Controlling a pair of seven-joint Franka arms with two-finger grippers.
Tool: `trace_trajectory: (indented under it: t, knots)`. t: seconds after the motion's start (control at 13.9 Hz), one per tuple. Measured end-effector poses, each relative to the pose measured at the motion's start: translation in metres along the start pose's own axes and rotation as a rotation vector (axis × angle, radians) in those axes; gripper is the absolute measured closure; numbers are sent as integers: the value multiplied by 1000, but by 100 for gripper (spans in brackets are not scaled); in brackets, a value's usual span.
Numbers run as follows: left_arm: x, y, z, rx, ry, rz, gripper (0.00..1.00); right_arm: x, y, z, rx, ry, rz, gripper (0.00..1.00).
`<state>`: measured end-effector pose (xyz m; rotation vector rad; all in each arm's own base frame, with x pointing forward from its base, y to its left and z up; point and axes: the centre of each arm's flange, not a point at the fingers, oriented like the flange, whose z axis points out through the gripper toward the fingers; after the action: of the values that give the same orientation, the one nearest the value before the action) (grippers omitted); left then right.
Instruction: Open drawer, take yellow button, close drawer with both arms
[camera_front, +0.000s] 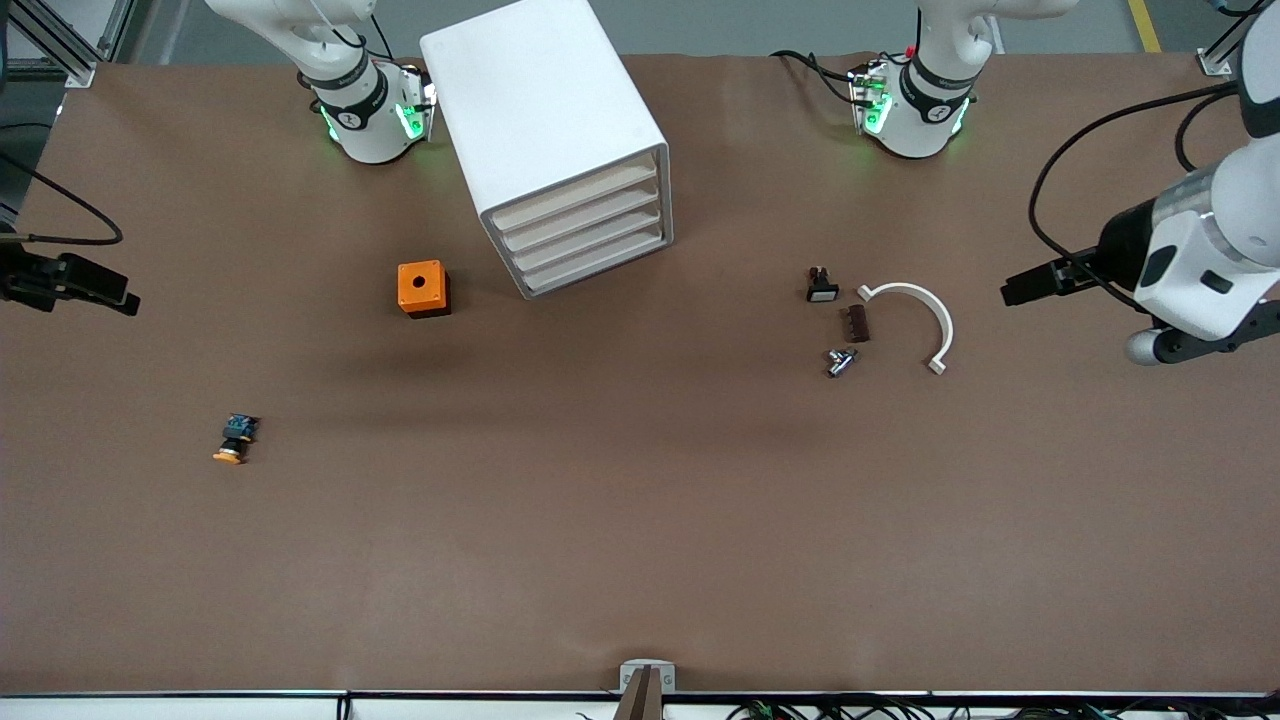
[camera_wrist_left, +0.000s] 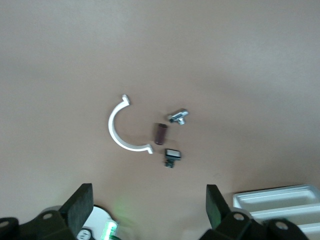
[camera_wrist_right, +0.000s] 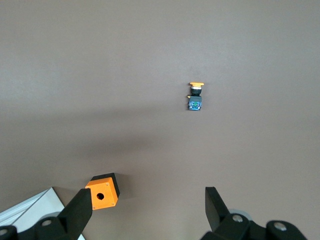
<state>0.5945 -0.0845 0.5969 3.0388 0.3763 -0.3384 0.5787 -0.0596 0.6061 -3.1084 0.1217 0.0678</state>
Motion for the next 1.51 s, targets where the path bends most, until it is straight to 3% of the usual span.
trace_trajectory:
  t: [0.29, 0.58, 0.94, 1.22, 1.51]
  knots:
    - [16, -39, 13, 3, -33, 66, 0, -1, 3, -8, 16, 7, 7, 0]
    - [22, -56, 35, 53, -54, 114, 0, -7, -9, -3, 16, -46, -15, 0]
    - [-16, -80, 53, 25, 49, 127, 0, -20, -22, -7, 13, -40, -37, 0]
    - [-61, -85, 30, 10, 120, 142, 0, -35, -18, -20, 9, -16, -31, 0]
    - [-58, -83, 22, 4, 174, 149, 0, -48, -10, -22, -7, -18, -22, 0]
